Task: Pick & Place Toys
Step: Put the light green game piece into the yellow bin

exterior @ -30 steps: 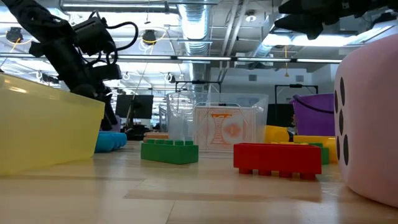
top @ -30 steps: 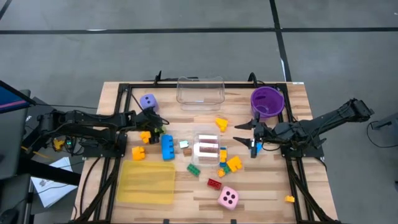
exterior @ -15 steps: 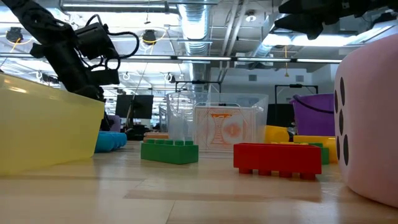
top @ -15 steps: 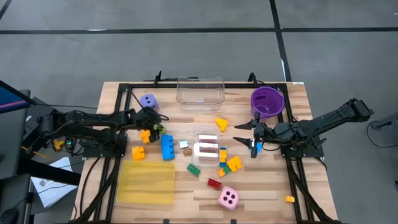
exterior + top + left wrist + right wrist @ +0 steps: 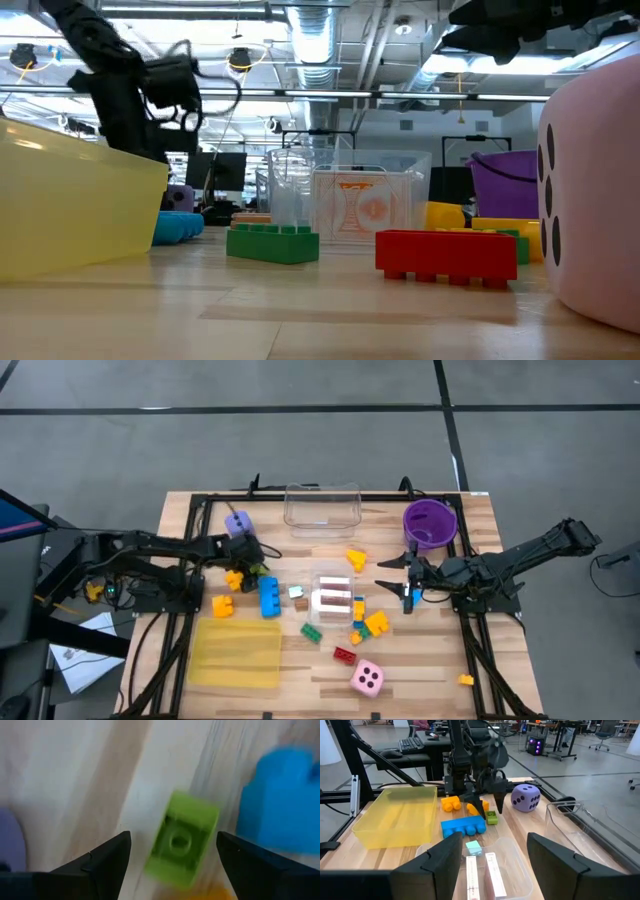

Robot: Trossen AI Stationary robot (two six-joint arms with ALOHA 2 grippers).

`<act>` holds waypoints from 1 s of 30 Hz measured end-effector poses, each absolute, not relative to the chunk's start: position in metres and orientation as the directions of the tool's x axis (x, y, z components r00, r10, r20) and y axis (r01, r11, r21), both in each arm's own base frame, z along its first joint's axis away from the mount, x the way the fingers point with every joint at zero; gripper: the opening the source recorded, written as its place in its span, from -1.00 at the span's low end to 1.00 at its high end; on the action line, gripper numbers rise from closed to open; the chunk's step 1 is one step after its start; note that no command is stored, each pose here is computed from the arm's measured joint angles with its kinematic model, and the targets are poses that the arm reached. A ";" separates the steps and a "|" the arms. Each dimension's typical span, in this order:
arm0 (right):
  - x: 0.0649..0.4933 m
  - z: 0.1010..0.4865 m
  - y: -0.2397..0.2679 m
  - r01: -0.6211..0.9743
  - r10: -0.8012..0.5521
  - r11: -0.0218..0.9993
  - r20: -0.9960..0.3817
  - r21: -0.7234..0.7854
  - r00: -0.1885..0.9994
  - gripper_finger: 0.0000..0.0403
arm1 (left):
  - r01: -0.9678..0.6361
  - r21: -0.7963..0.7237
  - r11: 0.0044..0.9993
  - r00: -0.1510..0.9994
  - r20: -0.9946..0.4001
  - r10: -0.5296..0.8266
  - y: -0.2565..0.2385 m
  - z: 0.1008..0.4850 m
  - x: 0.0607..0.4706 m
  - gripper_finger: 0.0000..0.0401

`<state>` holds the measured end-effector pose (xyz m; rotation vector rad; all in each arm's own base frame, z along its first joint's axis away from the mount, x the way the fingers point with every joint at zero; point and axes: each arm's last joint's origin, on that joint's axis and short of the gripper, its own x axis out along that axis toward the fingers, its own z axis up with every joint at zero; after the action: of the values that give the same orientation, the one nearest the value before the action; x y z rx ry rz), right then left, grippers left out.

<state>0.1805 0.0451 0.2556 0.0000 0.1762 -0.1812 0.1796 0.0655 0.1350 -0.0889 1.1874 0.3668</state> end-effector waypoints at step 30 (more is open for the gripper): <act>0.181 0.256 0.045 0.176 -0.176 0.984 -0.175 -0.015 0.969 0.08 | -0.246 0.098 0.964 0.298 -0.939 0.171 0.067 0.135 0.185 -0.23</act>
<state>0.1806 0.0452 0.2556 0.0002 0.1768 -0.1780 0.1849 0.0670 0.1350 -0.0694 1.2381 0.2777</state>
